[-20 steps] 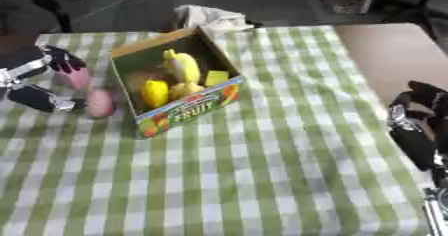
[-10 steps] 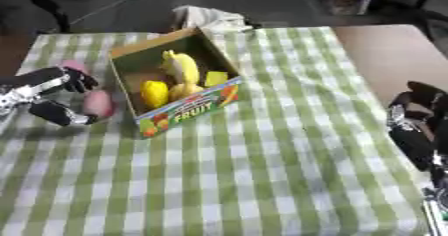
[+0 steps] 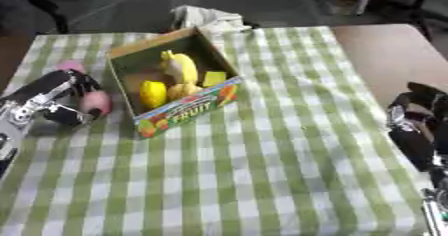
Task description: Pick up objects on the table and place them in the box.
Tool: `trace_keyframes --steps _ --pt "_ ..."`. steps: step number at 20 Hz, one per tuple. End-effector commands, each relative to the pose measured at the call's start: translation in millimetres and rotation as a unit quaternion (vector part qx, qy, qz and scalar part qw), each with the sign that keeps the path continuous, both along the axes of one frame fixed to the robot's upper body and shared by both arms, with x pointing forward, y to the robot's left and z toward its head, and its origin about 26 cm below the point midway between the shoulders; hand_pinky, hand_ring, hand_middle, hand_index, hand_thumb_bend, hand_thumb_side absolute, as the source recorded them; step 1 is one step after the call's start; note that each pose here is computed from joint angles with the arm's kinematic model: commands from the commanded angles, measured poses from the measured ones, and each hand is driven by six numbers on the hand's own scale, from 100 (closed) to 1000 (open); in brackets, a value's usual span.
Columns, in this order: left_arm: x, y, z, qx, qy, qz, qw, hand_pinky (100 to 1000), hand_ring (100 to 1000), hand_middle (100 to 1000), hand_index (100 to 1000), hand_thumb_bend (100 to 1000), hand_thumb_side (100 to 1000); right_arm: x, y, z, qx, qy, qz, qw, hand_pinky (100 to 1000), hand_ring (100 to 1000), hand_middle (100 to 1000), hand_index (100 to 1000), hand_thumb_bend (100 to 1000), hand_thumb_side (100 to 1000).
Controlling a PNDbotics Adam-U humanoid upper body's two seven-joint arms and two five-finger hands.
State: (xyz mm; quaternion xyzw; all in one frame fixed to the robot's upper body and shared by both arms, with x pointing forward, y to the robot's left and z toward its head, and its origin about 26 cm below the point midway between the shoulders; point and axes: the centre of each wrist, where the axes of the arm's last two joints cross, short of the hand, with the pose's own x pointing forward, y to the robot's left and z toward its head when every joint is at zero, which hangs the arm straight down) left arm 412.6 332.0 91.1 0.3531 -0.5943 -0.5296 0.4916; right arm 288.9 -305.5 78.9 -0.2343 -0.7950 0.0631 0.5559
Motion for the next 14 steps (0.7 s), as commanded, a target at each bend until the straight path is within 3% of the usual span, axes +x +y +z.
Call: trace_keyframes --steps 1,5,8,10,14 --pt "-1.3 0.5 43.8 0.005 -0.074 -0.018 0.997 463 431 377 582 238 100 0.1 -2.9 4.9 -0.005 -0.007 -0.003 1.0 682 798 647 777 100 327" --pt "-10.5 -13.4 96.8 -0.022 -0.15 -0.052 0.987 472 442 381 589 234 100 -0.2 -3.8 4.6 -0.005 -0.006 -0.006 1.0 681 798 646 777 100 326" --pt "-7.4 -30.6 120.5 -0.05 -0.171 -0.073 0.981 495 462 400 607 242 100 0.2 -2.9 4.3 -0.005 -0.005 -0.003 1.0 682 798 647 777 100 325" --pt "4.5 -43.6 120.7 -0.051 -0.153 -0.085 0.983 515 475 417 624 263 100 0.7 -1.0 3.9 -0.004 -0.004 0.002 1.0 682 798 647 777 100 326" --pt "31.8 -64.0 96.9 -0.039 -0.101 -0.09 0.99 599 572 509 703 355 100 0.9 1.4 2.3 0.0 -0.001 0.007 1.0 682 798 646 777 100 325"
